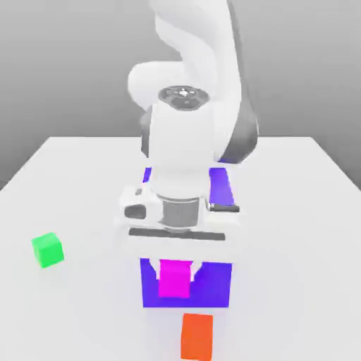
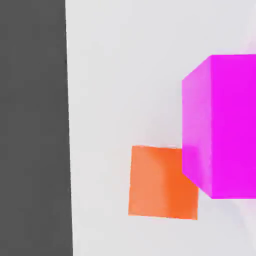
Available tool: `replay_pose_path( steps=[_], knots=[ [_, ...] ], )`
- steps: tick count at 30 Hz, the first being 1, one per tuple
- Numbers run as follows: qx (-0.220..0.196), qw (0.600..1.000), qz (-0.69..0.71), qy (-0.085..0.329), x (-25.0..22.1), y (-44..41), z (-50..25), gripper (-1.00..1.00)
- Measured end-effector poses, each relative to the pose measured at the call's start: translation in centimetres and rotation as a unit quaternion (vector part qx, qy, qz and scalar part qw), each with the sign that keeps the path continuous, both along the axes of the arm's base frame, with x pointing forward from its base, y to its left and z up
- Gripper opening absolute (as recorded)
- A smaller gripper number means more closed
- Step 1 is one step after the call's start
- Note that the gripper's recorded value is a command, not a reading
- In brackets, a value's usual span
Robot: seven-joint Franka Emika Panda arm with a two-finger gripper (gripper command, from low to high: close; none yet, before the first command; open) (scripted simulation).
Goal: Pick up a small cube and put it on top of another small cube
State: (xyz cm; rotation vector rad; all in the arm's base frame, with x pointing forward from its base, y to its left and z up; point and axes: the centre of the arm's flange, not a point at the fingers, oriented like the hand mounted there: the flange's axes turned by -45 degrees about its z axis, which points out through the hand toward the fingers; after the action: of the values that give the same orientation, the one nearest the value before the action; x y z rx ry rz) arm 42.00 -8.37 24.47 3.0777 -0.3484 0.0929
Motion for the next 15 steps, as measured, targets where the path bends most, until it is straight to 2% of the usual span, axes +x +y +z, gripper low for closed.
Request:
replay_pose_path(
  steps=[8,13,15],
  knots=[
    [0.013,0.975,-0.224,0.002,-9.3,-15.8,0.8,-1.0],
    [0.029,0.939,-0.343,0.01,-17.1,-21.0,0.3,-1.0],
    [0.032,0.932,-0.36,0.015,-18.2,-21.5,-1.3,-1.0]
  ],
)
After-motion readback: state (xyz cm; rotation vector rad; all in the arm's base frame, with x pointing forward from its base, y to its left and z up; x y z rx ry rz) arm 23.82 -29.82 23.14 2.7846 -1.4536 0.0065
